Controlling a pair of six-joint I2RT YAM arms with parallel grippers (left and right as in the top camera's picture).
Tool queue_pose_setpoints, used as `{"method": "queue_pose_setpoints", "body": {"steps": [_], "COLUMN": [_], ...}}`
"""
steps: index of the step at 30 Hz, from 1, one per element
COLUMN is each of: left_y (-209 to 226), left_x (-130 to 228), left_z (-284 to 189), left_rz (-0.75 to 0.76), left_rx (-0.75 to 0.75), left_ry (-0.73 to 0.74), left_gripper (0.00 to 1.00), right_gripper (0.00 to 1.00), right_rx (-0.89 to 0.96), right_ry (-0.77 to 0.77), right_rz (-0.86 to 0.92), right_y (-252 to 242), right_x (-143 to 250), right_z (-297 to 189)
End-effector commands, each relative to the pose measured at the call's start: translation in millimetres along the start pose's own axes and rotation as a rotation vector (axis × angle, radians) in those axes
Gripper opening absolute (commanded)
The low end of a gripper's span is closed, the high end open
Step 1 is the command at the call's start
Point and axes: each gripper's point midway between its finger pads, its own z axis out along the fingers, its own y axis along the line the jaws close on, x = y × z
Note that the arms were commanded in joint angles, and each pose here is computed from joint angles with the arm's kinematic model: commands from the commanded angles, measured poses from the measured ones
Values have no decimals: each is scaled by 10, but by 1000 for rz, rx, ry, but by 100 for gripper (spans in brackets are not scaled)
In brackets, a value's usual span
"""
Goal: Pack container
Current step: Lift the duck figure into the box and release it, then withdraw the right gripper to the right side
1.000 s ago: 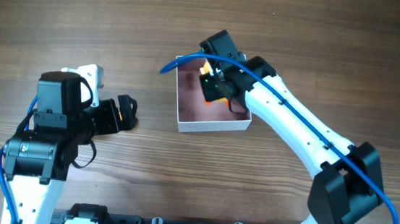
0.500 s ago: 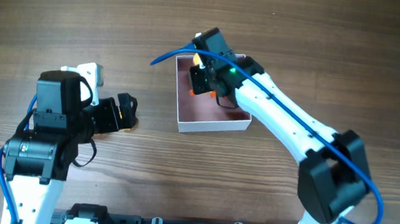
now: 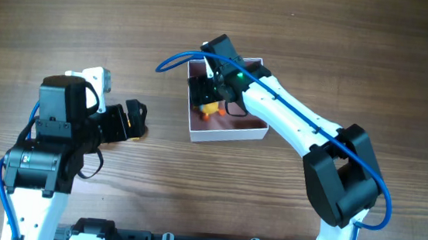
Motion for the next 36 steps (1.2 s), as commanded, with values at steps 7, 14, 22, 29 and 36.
{"method": "queue_pose_setpoints", "body": {"steps": [7, 14, 22, 29, 36], "left_y": [-23, -23, -24, -23, -23], "left_x": [-48, -47, -47, -47, -49], "left_z": [-23, -23, -24, -23, -23], "left_rz": [4, 4, 4, 4, 4], "left_rx": [3, 3, 4, 3, 3], "left_ry": [-13, -12, -13, -12, -13], "left_gripper": [100, 100, 100, 100, 100], "right_gripper": [97, 100, 100, 94, 94], "right_rx": [-53, 252, 344, 209, 107], "right_ry": [5, -213, 101, 229, 275], "right_rz": [-2, 187, 528, 485, 401], "right_y": [131, -525, -1617, -1484, -1325], "right_x": [-35, -400, 585, 1159, 1253], "right_z": [-70, -1597, -1582, -924, -803]}}
